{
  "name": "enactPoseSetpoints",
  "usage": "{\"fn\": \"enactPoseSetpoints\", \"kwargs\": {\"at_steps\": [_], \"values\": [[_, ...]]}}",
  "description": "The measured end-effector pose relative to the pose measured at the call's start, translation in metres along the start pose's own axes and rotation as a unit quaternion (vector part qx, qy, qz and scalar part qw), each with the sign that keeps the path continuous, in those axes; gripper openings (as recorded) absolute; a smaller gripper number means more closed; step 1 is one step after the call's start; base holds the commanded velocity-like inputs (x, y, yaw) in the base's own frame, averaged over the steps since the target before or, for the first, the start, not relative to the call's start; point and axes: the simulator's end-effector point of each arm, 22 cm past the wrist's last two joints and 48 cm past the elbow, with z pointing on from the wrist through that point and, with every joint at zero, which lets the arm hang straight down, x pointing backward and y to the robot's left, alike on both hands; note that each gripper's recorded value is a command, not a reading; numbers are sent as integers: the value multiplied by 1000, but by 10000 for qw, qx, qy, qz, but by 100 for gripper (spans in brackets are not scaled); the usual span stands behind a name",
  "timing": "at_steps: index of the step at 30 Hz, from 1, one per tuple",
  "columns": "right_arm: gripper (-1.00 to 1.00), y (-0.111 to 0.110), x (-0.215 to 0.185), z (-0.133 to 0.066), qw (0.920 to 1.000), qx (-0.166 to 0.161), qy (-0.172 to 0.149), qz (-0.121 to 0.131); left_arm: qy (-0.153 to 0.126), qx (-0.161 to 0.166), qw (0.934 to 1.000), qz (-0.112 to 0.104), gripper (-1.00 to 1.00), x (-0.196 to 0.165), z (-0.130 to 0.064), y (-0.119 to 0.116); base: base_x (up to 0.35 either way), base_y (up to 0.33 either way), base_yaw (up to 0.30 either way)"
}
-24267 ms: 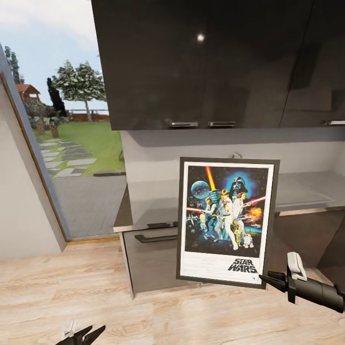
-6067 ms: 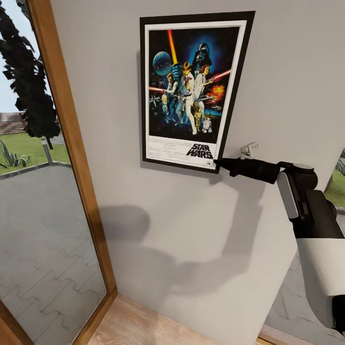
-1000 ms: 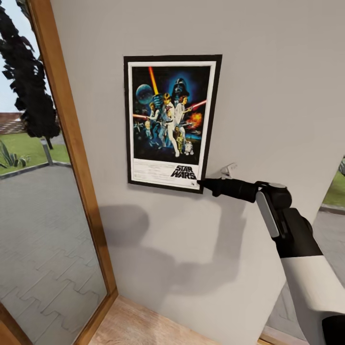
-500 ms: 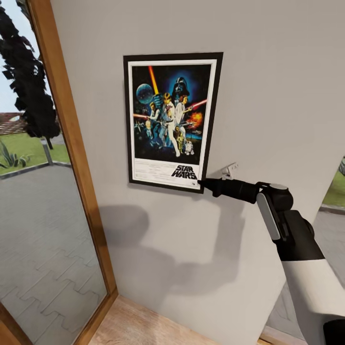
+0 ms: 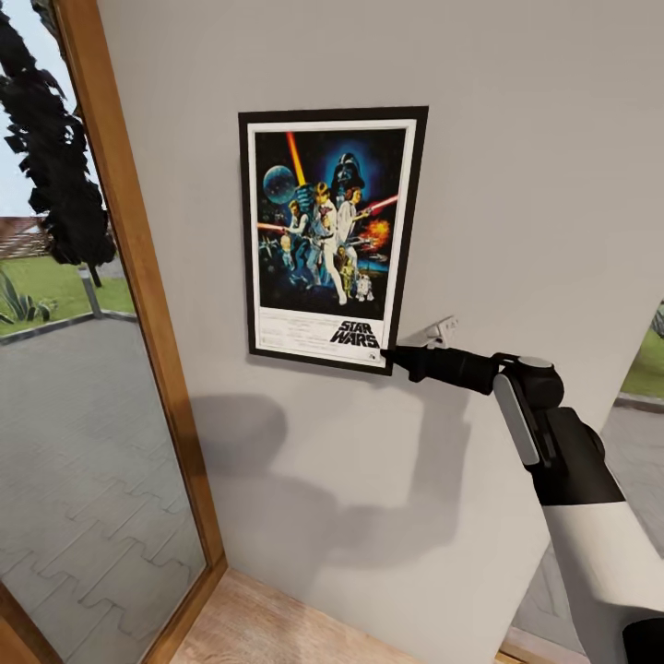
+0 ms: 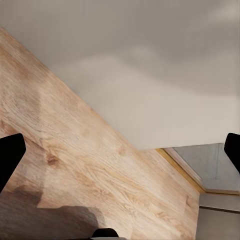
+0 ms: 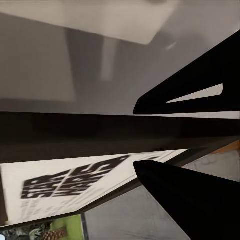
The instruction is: Pick up the poster from the kitchen countertop and hang it on one of the wall nails in the kitchen.
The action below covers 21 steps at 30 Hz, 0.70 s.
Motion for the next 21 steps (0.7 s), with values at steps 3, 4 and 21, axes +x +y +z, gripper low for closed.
{"fn": "enactPoseSetpoints", "kwargs": {"at_steps": [3, 4, 21], "values": [[-100, -1, 1, 0, 10000, 30, 2, 0, 1, 0, 10000, 0, 100, 0, 0, 0, 0, 0, 0], [-100, -2, 1, 0, 10000, 66, 3, -1, 0, 0, 10000, 0, 100, 0, 0, 0, 0, 0, 0], [-100, 0, -11, -3, 9997, 165, -132, -135, 0, 0, 10000, 0, 100, 0, 0, 0, 0, 0, 0]]}}
